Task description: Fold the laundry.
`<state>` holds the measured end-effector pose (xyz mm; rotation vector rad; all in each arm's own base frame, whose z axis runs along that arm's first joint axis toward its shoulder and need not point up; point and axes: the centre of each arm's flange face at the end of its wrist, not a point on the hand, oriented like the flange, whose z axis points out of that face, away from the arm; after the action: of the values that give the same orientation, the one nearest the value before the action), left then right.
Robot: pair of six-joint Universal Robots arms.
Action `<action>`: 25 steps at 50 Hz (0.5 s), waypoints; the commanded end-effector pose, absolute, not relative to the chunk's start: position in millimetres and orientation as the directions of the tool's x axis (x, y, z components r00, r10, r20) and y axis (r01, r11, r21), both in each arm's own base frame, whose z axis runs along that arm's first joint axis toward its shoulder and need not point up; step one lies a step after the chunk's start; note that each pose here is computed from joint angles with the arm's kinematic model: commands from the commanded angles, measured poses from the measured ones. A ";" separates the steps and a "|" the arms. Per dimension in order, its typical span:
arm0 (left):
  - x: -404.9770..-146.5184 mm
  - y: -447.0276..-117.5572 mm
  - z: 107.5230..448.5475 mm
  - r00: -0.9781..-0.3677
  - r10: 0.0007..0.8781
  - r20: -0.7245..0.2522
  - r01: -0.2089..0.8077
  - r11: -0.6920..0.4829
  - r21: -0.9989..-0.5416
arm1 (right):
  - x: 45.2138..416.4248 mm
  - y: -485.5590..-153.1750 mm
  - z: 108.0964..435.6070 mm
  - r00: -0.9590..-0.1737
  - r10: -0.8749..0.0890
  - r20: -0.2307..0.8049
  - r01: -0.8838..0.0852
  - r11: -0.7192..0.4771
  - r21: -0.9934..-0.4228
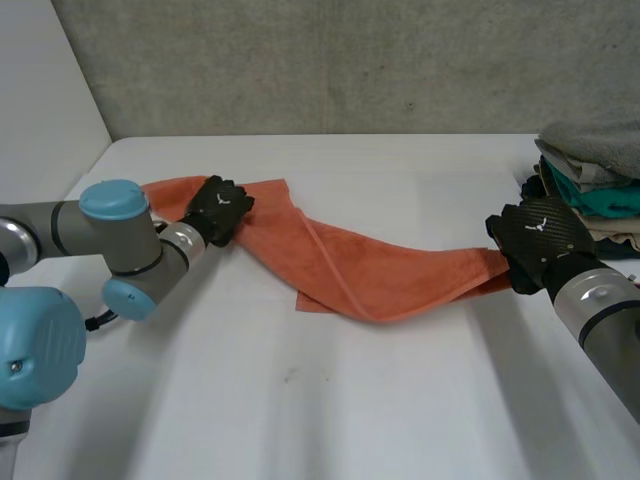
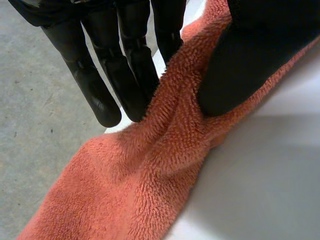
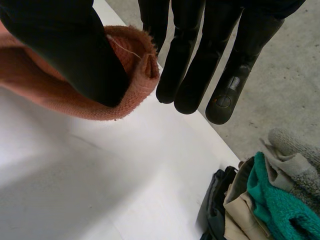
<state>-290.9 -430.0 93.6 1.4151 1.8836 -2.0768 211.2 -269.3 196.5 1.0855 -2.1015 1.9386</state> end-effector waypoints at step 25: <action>-281.6 -303.9 232.3 -0.843 0.317 -0.433 0.374 -0.232 -0.898 | 273.8 -352.1 313.6 -0.895 -0.177 0.410 -0.332 -0.350 -0.876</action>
<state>-281.9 -387.9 279.5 0.6539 1.6348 -2.4803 254.7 -366.7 339.5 0.5749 -1.6443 2.4426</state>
